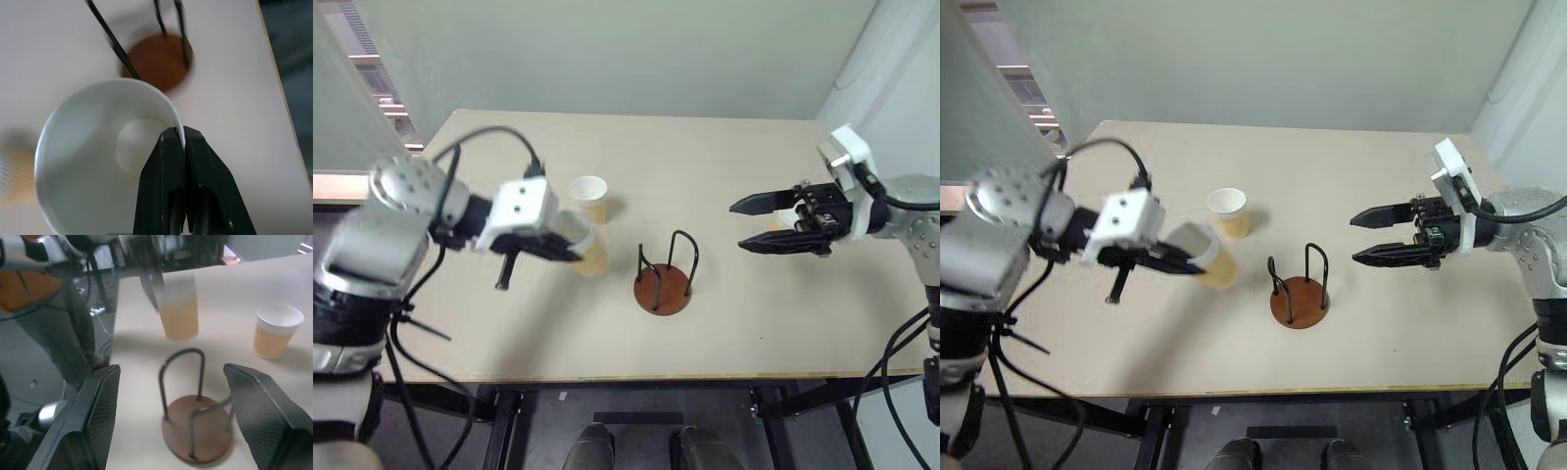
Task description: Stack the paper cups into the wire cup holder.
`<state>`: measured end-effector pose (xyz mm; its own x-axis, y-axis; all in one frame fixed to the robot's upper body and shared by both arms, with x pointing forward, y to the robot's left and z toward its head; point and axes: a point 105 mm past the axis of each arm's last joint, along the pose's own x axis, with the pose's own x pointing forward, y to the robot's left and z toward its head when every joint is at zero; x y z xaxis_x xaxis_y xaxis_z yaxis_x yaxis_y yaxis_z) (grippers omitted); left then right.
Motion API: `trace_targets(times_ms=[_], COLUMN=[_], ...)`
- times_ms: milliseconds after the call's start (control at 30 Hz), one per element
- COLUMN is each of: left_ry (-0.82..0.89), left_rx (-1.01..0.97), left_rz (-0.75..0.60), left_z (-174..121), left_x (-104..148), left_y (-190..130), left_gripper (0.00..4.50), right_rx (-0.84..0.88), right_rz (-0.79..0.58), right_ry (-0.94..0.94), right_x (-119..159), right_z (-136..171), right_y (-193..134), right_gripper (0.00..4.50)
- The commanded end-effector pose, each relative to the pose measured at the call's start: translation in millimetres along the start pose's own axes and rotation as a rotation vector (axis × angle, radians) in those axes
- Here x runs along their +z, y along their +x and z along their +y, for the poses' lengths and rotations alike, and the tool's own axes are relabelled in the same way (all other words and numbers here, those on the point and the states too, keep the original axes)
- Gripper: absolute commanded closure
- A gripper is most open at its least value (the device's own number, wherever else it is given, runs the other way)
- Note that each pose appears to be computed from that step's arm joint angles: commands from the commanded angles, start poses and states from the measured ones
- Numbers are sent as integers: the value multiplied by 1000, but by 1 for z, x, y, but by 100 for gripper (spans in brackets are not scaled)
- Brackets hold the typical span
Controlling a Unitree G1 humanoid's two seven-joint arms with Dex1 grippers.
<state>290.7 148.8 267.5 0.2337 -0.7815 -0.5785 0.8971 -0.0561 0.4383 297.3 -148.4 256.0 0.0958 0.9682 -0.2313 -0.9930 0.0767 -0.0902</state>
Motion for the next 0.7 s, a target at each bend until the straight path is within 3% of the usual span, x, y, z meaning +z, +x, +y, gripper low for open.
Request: trace_targets(times_ms=[33,233,433,700], left_ry=[73,131,156,199], left_rx=[-16,-112,-200,-267], left_rz=[-130,-210,-185,-222], left_z=[11,25,29,34], left_x=[49,77,62,64], left_y=[-11,2,42,85], left_gripper=[446,446,446,446], right_rx=[-17,-31,-142,-206], right_rz=[-4,-26,-14,-14], right_ry=[-67,-115,-150,-144], right_x=[9,26,38,41], right_z=[2,19,30,42], right_y=[-1,-11,-32,-37], right_gripper=[100,100,100,100])
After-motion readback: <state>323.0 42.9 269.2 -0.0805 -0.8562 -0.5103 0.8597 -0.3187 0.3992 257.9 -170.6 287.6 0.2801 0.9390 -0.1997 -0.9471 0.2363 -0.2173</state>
